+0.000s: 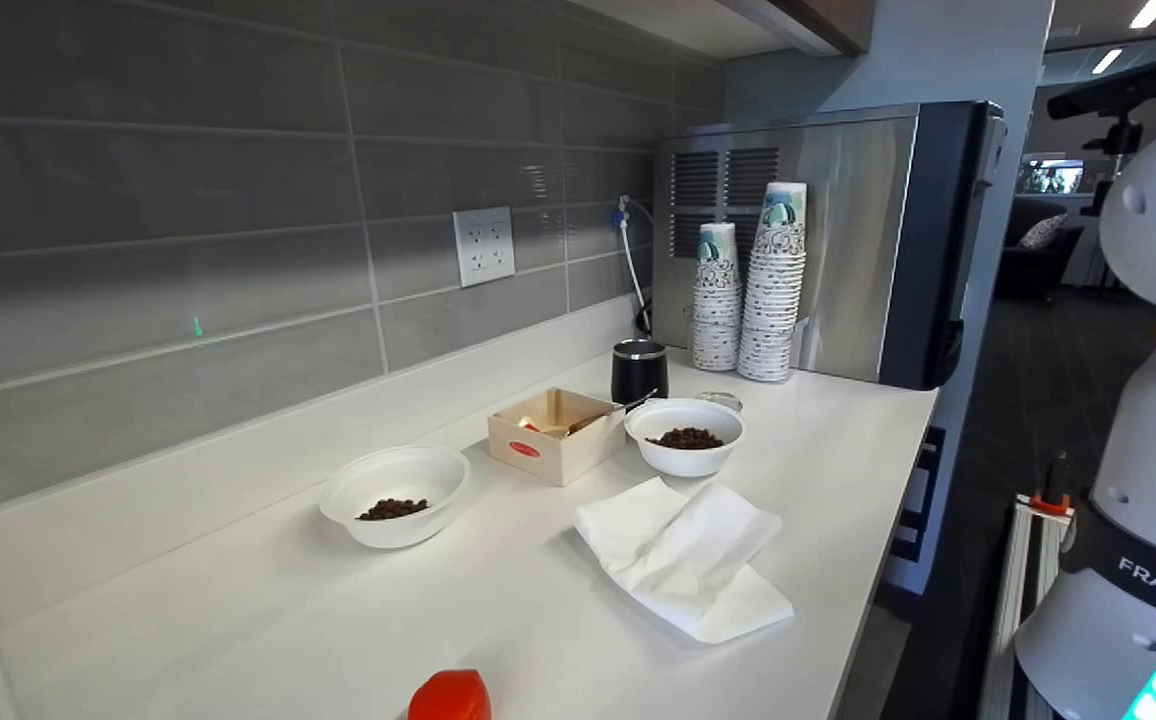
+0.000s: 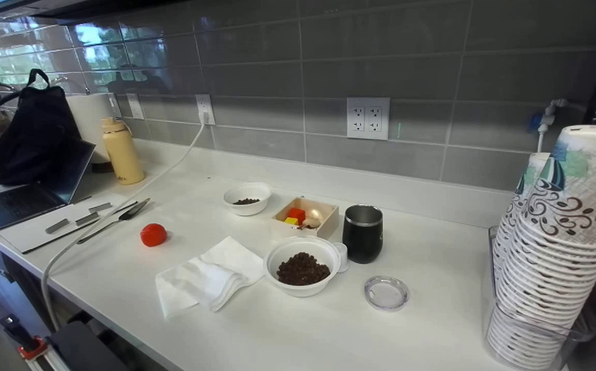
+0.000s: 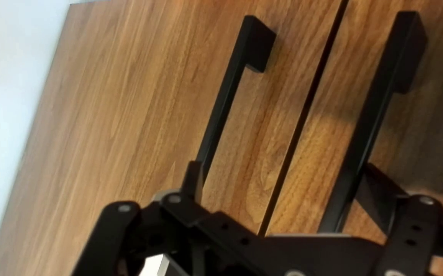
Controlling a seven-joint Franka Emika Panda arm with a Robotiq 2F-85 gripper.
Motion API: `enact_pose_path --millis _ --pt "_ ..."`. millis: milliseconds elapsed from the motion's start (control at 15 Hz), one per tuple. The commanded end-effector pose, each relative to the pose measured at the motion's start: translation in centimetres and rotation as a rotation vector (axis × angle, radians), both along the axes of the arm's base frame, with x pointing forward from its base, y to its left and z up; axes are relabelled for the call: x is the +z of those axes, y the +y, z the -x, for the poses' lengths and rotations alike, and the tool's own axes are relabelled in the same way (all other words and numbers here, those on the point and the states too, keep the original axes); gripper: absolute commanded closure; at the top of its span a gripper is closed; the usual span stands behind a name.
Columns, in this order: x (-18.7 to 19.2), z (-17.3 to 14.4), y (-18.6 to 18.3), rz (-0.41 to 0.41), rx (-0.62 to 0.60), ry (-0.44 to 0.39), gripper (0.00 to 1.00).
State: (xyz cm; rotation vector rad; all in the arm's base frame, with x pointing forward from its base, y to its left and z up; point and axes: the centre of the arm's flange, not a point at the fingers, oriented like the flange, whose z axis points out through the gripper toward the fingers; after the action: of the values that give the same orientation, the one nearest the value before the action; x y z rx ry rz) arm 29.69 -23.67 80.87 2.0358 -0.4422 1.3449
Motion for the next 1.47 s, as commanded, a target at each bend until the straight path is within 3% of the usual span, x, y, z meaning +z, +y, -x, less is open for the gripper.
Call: enact_pose_path --millis 0,733,1067,1400 --pt "0.6 2.7 -0.4 -0.016 -0.059 -0.020 0.00" --pt "0.8 11.9 3.9 -0.038 -0.234 -0.004 0.00" --pt "1.0 17.2 2.7 -0.062 -0.370 -0.015 0.00" --pt "0.9 18.8 1.5 -0.072 -0.438 -0.015 0.00"
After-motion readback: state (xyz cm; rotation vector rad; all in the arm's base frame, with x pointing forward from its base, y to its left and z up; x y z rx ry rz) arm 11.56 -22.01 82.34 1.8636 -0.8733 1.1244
